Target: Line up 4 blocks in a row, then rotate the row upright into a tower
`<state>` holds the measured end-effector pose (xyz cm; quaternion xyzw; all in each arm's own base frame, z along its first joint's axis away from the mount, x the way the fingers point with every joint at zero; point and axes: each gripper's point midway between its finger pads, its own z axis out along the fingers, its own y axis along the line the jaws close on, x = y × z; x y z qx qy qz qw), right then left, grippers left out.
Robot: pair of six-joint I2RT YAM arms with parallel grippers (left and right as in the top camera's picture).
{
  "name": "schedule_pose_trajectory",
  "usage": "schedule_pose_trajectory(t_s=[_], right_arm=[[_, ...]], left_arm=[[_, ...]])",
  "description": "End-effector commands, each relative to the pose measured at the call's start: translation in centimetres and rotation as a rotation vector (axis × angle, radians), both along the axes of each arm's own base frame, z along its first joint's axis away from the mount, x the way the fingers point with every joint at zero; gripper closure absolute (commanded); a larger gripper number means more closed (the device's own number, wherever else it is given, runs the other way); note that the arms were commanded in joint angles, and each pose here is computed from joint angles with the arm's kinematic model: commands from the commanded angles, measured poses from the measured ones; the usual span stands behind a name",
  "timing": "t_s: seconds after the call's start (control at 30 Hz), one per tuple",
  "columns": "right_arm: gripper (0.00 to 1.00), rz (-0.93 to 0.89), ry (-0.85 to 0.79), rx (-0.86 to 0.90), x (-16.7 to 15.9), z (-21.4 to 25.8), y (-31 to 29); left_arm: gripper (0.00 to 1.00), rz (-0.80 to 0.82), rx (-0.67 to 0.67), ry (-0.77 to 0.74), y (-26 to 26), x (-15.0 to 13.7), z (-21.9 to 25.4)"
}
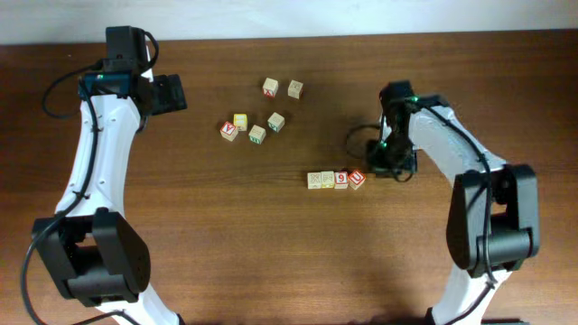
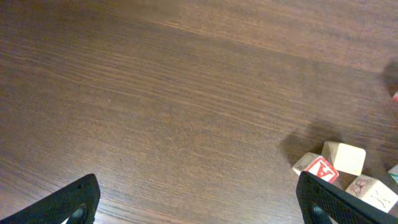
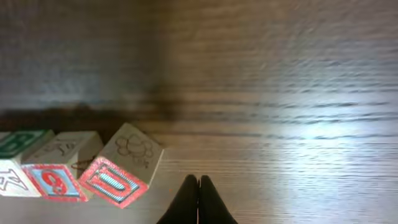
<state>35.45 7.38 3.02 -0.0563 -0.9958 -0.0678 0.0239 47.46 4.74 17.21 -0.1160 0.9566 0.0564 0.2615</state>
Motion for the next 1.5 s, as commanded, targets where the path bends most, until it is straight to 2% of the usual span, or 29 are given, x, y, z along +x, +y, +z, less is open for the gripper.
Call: schedule_pose_trajectory(t_s=[0.0,0.23,0.4,0.43,0.5,0.57,0.63,0.73,0.8,0.9,1.03,1.27,1.33,1.4,1.43,1.47], right_arm=[[0.96,-0.059,-0.074,0.089,1.1,-2.0,1.5],[0.96,-0.109,-0.008,0.12,-0.4,-2.1,3.4],[0.96,-0.155,0.037,0.204,-0.9,-1.7,4.7],[0.96,-0.159,0.019,0.177,-0.5,-1.5,4.1],[0.96,-0.161,-0.123,0.138,2.0,3.1,2.8],[0.96,-0.12,-0.149,0.147,-0.1,7.0,3.5],[0.96,-0.053,-0.053,0.054,-4.1,4.9,5.8],[0.96,-0.096,0.003,0.034,-6.5,1.5,6.6],[0.96,-0.118,-0.023,0.039,-5.9,0.7,6.7],[0.96,-0.124,0.029,0.025,-5.9,-1.9,6.7],[0.96,-0.157,-0.036,0.053,-3.8,-1.8,6.2],[0.96,-0.147,-0.066,0.063,-3.0,-1.8,6.5],[0.96,-0.095,-0.057,0.121,-3.3,0.7,7.5],[0.96,-0.101,-0.226,0.042,0.6,3.9,6.3],[0.96,-0.114,-0.324,0.004,3.0,4.0,5.8],[0.96,-0.116,-0.341,-0.003,3.8,3.3,5.9]], left_arm=[[0.01,0.011,-0.008,-0.014,0.0,0.2,0.5],[0.01,0.011,-0.008,-0.015,0.0,0.2,0.5],[0.01,0.011,-0.008,-0.015,0.0,0.2,0.5],[0.01,0.011,-0.008,-0.015,0.0,0.2,0.5],[0.01,0.011,-0.008,-0.014,0.0,0.2,0.5],[0.01,0.011,-0.008,-0.015,0.0,0.2,0.5],[0.01,0.011,-0.008,-0.015,0.0,0.2,0.5],[0.01,0.011,-0.008,-0.015,0.0,0.2,0.5],[0.01,0.011,-0.008,-0.015,0.0,0.2,0.5],[0.01,0.011,-0.008,-0.014,0.0,0.2,0.5],[0.01,0.011,-0.008,-0.014,0.0,0.2,0.5],[0.01,0.011,-0.008,-0.014,0.0,0.2,0.5],[0.01,0.011,-0.008,-0.014,0.0,0.2,0.5],[0.01,0.011,-0.008,-0.014,0.0,0.2,0.5],[0.01,0.011,-0.008,-0.014,0.0,0.2,0.5],[0.01,0.011,-0.008,-0.015,0.0,0.2,0.5]])
